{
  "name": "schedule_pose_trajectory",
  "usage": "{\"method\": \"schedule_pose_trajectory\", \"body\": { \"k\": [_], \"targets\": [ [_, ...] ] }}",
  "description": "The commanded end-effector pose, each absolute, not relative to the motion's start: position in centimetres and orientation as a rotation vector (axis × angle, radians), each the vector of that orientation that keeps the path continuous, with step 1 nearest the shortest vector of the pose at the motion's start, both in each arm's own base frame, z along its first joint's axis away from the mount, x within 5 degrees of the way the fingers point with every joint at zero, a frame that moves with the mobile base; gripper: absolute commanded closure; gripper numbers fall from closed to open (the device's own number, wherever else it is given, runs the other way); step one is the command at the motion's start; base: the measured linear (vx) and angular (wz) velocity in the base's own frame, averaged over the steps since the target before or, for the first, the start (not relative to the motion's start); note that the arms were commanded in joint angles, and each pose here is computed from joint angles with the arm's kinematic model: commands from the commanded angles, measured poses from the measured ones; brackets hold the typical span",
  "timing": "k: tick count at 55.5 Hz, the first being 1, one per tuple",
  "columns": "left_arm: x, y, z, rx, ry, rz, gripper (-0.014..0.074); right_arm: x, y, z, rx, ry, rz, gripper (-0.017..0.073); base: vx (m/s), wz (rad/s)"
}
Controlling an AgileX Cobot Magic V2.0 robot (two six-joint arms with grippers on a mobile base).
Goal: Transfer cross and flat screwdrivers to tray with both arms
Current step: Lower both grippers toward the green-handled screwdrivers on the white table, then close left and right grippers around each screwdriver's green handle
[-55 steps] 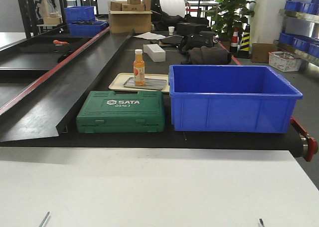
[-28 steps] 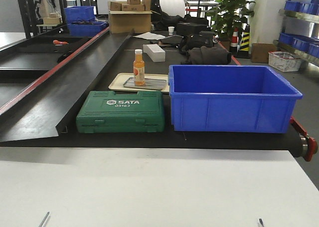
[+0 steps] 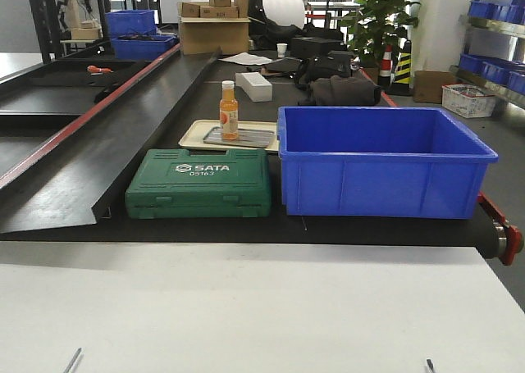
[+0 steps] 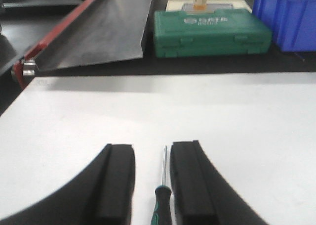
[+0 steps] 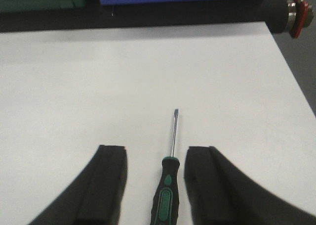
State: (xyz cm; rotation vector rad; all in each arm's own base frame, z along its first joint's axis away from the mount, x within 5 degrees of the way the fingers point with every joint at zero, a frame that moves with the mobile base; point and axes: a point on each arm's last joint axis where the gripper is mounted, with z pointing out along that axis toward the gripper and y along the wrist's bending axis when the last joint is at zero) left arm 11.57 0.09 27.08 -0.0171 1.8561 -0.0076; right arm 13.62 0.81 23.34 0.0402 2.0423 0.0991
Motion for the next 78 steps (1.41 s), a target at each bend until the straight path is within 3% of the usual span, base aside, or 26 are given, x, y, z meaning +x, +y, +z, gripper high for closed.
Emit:
{"method": "schedule_pose_trajectory", "body": {
  "k": [1,6,14,27,41,54,78],
  "targets": [
    [12.8,0.2,28.1,-0.045,1.812,-0.02,0.0169,15.0,0.8,24.3,0.027,1.987,0.09,0.0037,0.0,0.0],
    [13.5,0.2,27.6,-0.046,1.854,-0.021,0.0137,15.5,0.9,23.3,0.07,2.058,0.114,-0.0007,0.0,0.0],
    [15.0,0.1,27.6,-0.042,1.992,-0.028,0.0106,16.4,1.0,22.5,0.081,2.214,0.108,0.0006,0.0,0.0],
    [20.7,0.1,27.2,-0.034,2.304,-0.042,0.0101,19.7,1.2,23.1,0.067,2.507,0.078,0.001,0.0,0.0],
    [27.6,0.1,24.3,0.205,2.59,0.007,0.0101,23.1,1.4,22.5,0.076,2.584,0.073,0.001,0.0,0.0],
    [32.8,0.2,19.8,0.225,2.754,-0.018,0.0101,24.0,1.4,21.6,0.063,2.603,0.062,0.001,0.0,0.0],
    [36.3,0.3,15.7,0.264,2.845,-0.029,0.0101,24.1,1.2,21.2,0.099,2.632,0.051,0.001,0.0,0.0]
  ]
}}
